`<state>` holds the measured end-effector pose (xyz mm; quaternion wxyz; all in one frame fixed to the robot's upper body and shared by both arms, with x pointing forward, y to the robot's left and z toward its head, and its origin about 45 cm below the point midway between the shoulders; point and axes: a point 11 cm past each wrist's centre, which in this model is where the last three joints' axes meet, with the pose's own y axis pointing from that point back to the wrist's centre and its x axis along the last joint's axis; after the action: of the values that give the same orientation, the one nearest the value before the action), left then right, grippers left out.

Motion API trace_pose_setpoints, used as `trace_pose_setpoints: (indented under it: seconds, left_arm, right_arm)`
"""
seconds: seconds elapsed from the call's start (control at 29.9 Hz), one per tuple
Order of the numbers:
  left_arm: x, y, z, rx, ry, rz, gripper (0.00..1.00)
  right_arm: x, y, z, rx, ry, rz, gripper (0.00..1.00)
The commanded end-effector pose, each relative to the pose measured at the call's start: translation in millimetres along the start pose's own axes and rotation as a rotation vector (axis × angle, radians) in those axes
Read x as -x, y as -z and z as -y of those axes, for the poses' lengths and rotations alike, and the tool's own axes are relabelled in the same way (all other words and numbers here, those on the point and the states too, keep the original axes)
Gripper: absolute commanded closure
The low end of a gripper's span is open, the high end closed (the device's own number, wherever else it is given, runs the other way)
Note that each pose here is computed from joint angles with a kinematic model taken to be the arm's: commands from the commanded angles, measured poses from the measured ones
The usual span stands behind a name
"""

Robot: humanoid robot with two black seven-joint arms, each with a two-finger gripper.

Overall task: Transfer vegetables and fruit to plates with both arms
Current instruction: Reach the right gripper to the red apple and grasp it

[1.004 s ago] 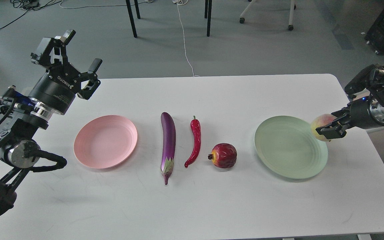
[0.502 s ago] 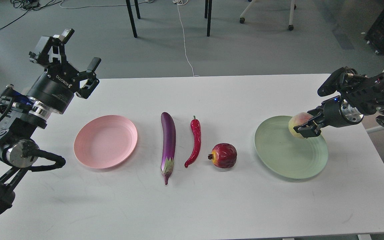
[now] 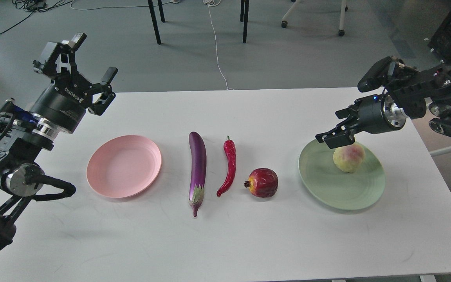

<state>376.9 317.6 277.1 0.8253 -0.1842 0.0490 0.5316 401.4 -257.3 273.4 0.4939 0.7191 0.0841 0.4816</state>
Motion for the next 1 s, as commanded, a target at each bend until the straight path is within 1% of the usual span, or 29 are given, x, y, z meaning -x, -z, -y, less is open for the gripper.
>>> trace_pose_setpoints:
  seconds: [0.0, 0.17, 0.3, 0.54, 0.77, 0.97]
  left_arm:
    - [1.6, -1.4, 0.6, 0.004, 0.003, 0.000, 0.01]
    - [1.5, -3.4, 0.1, 0.004, 0.002, 0.007, 0.01]
    - [0.8, -3.3, -0.5, 0.002, -0.001, 0.009, 0.01]
    - [-5.2, -5.0, -5.8, 0.006, -0.021, 0.010, 0.01]
    - [-5.7, -4.2, -6.7, 0.005, -0.024, 0.011, 0.01]
    - [-11.3, -1.7, -14.7, 0.001, -0.047, 0.006, 0.01]
  right_arm:
    - [-21.0, 44.6, 8.3, -0.123, 0.019, -0.006, 0.02]
    - [-21.5, 76.6, 41.5, -0.196, 0.102, -0.077, 0.02]
    - [-17.8, 86.5, 69.5, -0.210, 0.148, -0.116, 0.02]
    - [-23.5, 100.2, 111.2, -0.215, 0.161, -0.162, 0.02]
    - [-17.5, 101.1, 123.1, -0.211, 0.174, -0.160, 0.02]
    - [-15.1, 103.7, 129.0, -0.221, 0.146, -0.169, 0.03]
